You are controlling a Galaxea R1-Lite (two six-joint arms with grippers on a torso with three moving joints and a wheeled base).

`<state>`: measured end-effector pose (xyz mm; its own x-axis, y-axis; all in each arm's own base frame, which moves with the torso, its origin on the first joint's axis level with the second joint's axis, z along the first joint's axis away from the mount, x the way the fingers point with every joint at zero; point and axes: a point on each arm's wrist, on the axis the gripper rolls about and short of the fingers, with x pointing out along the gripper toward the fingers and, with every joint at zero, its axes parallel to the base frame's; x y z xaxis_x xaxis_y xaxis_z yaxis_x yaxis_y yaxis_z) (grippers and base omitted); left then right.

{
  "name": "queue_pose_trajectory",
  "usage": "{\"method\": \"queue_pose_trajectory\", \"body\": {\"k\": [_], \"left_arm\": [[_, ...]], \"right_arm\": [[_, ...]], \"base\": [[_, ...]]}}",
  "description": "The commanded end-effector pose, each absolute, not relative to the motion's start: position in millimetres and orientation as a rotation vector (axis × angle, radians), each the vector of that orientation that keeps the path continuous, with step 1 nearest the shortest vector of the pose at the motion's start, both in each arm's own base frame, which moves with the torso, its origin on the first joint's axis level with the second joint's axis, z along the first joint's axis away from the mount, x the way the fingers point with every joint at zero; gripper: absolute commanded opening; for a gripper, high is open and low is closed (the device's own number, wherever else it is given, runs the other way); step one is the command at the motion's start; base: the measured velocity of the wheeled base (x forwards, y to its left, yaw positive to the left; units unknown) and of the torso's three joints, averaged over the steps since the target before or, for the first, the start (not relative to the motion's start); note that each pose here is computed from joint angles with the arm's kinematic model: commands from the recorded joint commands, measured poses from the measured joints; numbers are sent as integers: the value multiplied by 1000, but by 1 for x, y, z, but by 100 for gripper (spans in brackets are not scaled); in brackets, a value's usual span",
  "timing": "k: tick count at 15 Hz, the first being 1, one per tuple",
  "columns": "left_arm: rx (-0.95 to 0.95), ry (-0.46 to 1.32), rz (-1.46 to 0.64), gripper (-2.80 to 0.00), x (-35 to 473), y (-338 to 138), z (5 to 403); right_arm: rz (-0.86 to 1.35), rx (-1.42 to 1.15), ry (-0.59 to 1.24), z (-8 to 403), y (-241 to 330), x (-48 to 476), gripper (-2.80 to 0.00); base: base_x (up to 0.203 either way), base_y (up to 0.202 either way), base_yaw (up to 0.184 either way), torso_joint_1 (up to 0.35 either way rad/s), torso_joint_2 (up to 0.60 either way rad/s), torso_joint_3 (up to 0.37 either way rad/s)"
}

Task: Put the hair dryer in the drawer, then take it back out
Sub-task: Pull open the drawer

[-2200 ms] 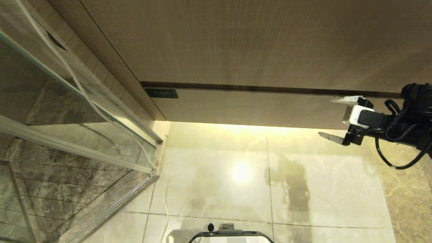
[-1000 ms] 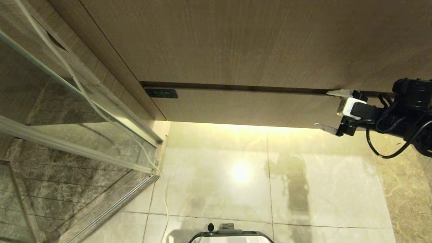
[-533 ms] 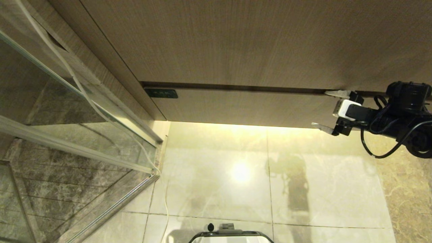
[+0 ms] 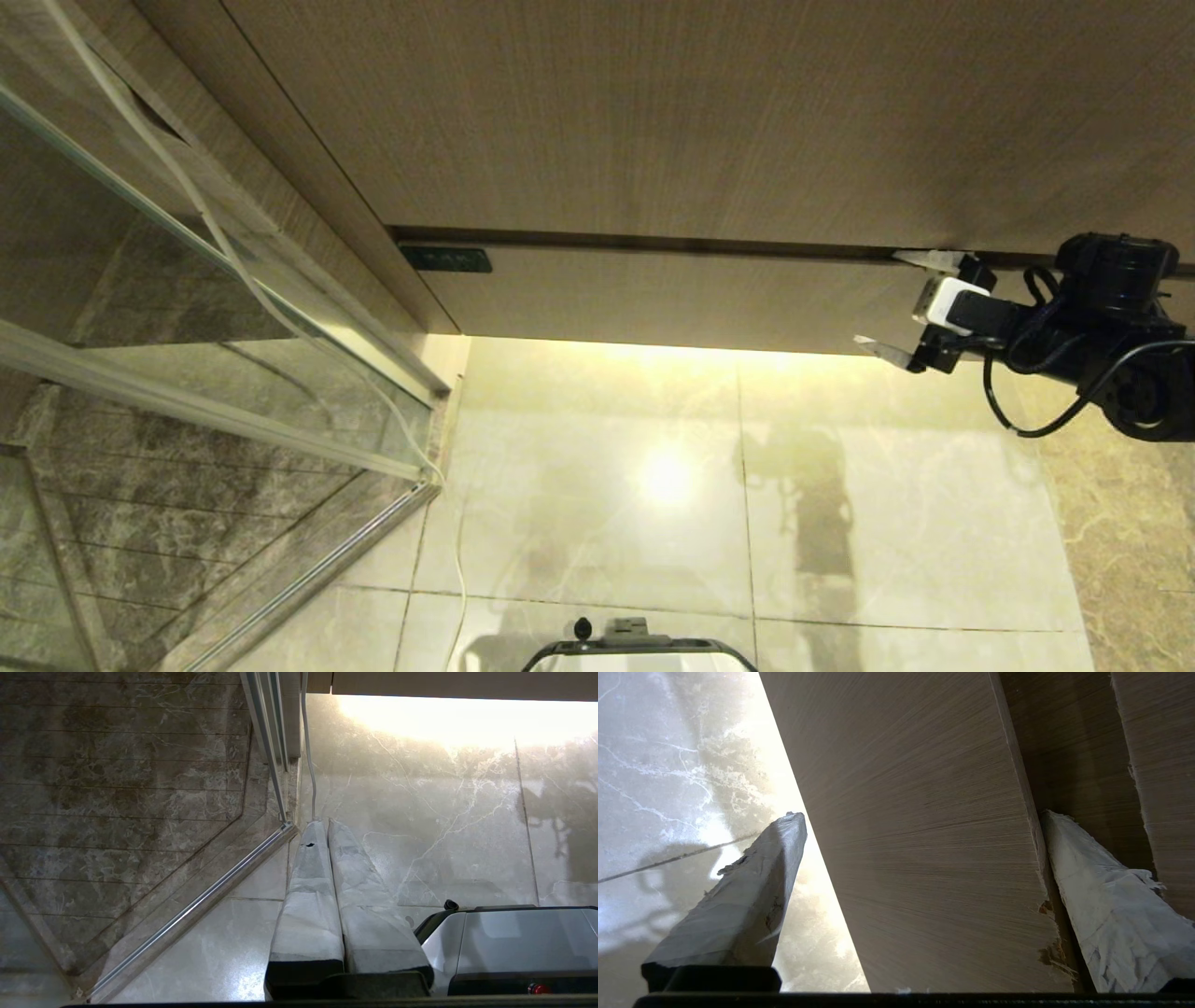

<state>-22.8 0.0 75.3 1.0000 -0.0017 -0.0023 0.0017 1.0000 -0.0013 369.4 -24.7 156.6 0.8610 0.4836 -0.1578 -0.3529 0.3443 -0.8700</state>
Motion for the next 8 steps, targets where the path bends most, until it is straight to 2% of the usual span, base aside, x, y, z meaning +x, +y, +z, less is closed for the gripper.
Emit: {"method": "queue_pose_trajectory", "body": {"k": [1,8], "left_arm": [[-2,2,-2,-280,-23,0,75],[-2,3,-2,-280,-23,0,75]], "right_arm": [[560,-1071,-111,150,-25,369,0],[564,-1016,-74,146,-24,364,0]], "base": [[0,0,0,0,0,0],[0,0,0,0,0,0]]}}
